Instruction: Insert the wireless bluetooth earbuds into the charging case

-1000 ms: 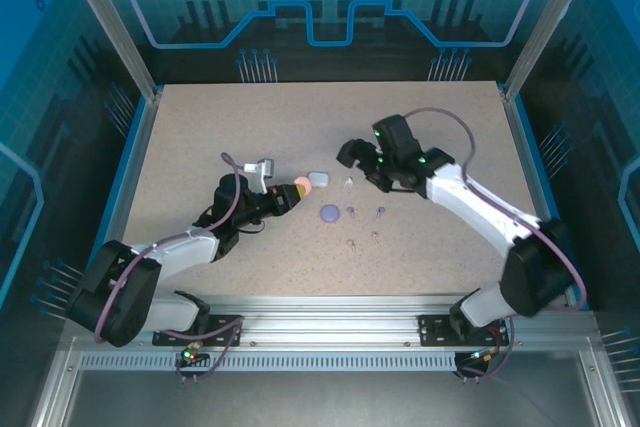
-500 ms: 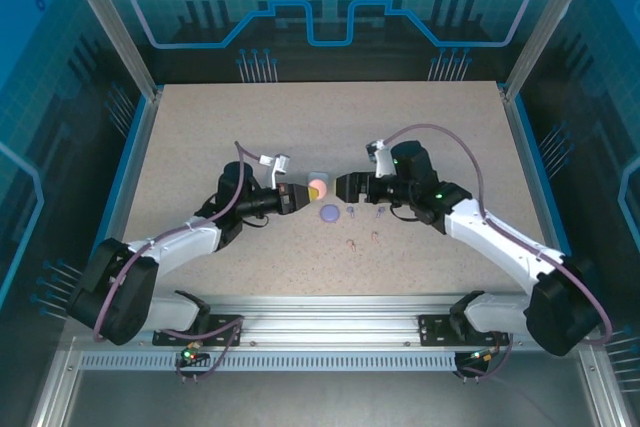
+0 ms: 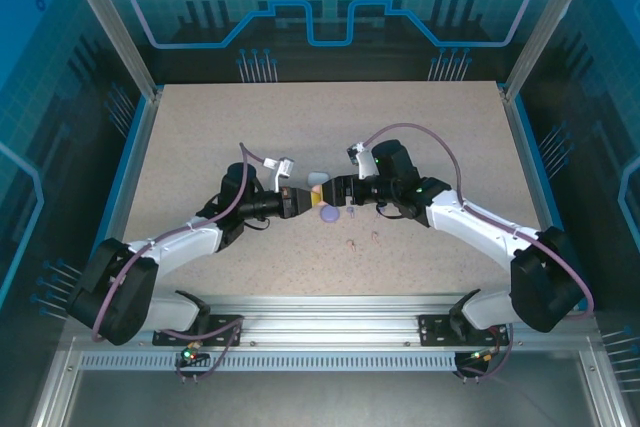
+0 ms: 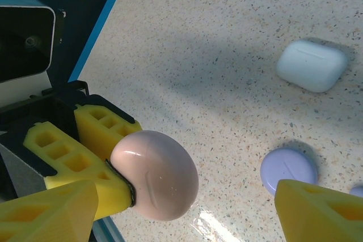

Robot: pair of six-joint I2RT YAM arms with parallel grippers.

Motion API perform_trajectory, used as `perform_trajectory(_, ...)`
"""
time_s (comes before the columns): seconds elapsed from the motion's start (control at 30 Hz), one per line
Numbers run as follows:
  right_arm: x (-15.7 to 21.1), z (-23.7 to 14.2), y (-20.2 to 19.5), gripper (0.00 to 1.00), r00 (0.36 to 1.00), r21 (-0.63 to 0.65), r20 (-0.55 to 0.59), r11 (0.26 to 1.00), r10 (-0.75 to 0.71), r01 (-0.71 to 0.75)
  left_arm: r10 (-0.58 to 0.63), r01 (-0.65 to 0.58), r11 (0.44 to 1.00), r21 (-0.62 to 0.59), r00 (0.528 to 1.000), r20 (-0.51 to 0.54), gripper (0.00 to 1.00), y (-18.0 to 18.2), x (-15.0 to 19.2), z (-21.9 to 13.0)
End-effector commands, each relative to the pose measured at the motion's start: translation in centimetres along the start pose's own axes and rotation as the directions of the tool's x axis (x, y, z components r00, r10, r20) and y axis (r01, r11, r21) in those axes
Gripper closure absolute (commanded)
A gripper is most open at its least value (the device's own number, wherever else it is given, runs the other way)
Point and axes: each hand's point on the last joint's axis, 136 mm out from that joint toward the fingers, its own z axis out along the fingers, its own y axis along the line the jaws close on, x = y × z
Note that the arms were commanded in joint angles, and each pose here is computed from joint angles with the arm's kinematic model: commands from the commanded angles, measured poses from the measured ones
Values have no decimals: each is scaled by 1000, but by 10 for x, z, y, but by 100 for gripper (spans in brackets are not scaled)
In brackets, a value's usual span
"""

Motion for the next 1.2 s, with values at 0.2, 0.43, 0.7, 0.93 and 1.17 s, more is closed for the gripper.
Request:
perform_trajectory(0.2, 16, 4, -10, 22, 1000, 3, -12, 1000, -2, 2, 57, -57, 998, 28, 998, 22, 100, -17, -10, -3)
perform_trajectory(0.43, 24, 4, -44, 25, 997, 74, -4, 994, 80, -80, 64, -65, 997, 39, 997, 31, 100, -22, -13, -6)
perform_trajectory(0.7, 22, 2, -61, 27, 992, 108, -6, 986, 124, -123, 71, -72, 996, 43, 997, 38, 100, -26, -14, -8)
perform_trajectory(0.93, 2, -25, -17, 25, 996, -41, 60, 997, 64, -62, 69, -70, 997, 36, 997, 42, 100, -24, -15, -8)
perform_trajectory(1.17, -2, -18, 5, 25, 999, -75, 35, 997, 23, -20, 68, -69, 997, 34, 997, 40, 100, -23, -15, -7)
